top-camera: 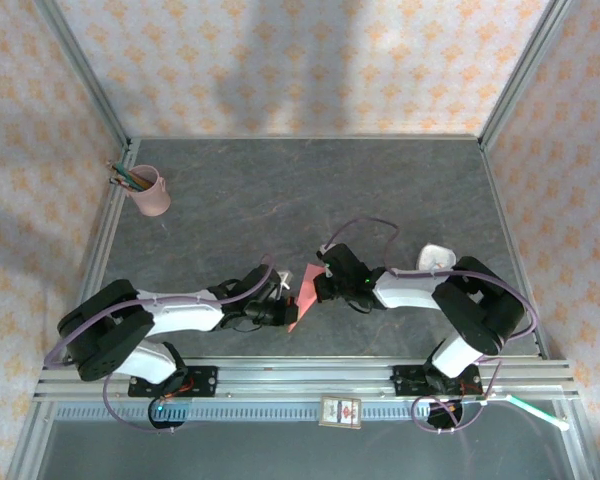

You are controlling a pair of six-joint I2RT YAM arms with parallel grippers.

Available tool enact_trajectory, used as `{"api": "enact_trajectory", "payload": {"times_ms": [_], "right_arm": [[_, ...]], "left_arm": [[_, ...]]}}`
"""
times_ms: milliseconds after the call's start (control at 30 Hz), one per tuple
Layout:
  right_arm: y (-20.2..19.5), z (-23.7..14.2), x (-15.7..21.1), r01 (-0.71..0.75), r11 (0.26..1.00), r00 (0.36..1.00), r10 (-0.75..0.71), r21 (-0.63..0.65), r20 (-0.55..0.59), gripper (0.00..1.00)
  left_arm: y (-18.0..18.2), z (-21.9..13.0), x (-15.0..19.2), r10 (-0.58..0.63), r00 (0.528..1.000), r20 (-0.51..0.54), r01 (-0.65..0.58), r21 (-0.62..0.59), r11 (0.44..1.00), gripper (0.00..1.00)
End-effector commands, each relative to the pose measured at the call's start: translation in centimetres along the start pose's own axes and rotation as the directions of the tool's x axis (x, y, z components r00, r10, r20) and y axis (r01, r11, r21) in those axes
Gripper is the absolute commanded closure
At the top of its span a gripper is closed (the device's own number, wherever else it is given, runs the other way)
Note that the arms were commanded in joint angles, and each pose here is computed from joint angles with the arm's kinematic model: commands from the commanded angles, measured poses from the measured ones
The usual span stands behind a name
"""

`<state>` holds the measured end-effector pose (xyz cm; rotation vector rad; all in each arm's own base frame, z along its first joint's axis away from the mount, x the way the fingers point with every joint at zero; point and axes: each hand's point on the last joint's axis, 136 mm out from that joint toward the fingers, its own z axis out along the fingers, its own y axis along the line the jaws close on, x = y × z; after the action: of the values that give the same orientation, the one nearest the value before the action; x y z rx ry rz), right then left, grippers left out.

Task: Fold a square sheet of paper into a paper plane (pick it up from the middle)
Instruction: Fold the wing for the fifth time at the center of the table.

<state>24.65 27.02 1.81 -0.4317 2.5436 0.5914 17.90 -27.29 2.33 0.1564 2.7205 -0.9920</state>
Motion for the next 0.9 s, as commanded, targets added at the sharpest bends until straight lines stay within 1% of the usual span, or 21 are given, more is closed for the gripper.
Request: {"api": "enact_trajectory", "payload": {"times_ms": [0,233,433,633,867], "right_arm": [[-4.6,0.4,4.7,-0.009,0.985,0.990,0.033,0.172,-0.141,0.95],[-4.6,0.3,4.4,-0.012,0.985,0.990,0.035,0.170,-0.135,0.95],[-3.7,0.2,3.7,-0.024,0.991,0.992,0.039,0.134,-0.116,0.93],[-1.6,-0.2,1.0,-0.021,0.997,0.997,0.026,0.069,-0.077,0.90],[-0.1,-1.5,-1.0,-0.015,0.999,0.999,0.016,0.030,-0.043,0.87]], "left_arm": [[-0.5,0.4,-0.8,0.022,1.000,0.015,-0.022,0.029,0.999,1.00],[1.4,0.2,0.1,-0.001,1.000,0.005,0.001,-0.036,0.999,1.00],[3.8,0.3,1.7,-0.032,0.999,-0.025,0.029,-0.108,0.994,1.00],[6.0,0.3,3.3,-0.058,0.997,-0.049,0.049,-0.167,0.985,1.00],[7.2,0.4,4.1,-0.059,0.996,-0.068,0.044,-0.206,0.978,1.00]]}}
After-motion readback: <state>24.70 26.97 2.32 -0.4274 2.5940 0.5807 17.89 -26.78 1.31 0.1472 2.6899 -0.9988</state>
